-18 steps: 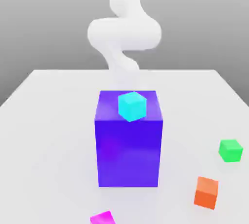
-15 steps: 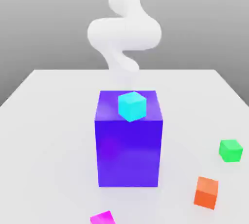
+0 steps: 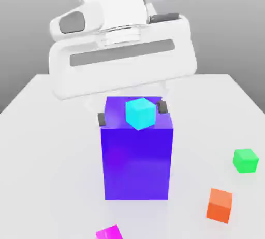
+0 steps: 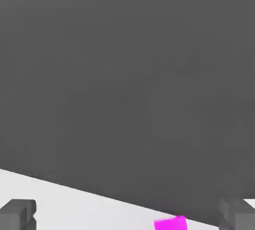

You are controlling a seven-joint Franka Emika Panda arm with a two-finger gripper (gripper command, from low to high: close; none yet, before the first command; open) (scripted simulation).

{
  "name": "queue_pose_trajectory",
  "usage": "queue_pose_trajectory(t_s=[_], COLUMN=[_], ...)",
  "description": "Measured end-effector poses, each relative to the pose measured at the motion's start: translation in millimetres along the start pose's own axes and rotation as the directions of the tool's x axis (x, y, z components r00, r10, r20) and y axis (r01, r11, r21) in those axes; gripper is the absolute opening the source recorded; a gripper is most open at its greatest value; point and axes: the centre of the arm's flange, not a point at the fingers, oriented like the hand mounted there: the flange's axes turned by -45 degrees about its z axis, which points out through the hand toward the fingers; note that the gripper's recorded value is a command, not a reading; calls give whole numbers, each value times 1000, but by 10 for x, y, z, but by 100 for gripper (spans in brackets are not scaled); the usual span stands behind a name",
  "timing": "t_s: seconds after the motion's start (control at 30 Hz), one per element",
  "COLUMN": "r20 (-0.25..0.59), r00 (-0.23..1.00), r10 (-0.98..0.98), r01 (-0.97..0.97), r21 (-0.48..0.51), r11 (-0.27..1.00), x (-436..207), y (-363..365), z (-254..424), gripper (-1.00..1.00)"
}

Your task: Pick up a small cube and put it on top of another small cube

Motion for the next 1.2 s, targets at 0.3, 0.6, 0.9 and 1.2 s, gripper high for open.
queue_pose_trajectory(t_s=[0.3,0.6,0.9,1.2], r20=[214,303,304,314], r00=[973,944,944,842], r10=[-89,-129,-130,-438], r01=[96,151,152,430], r21=[-23,-48,-47,98], r11=[995,987,987,897], x=[-438,-878,-770,-873], y=[285,481,449,-1753], z=[1382,2410,2076,1831], gripper=[0,-100,-100,-100])
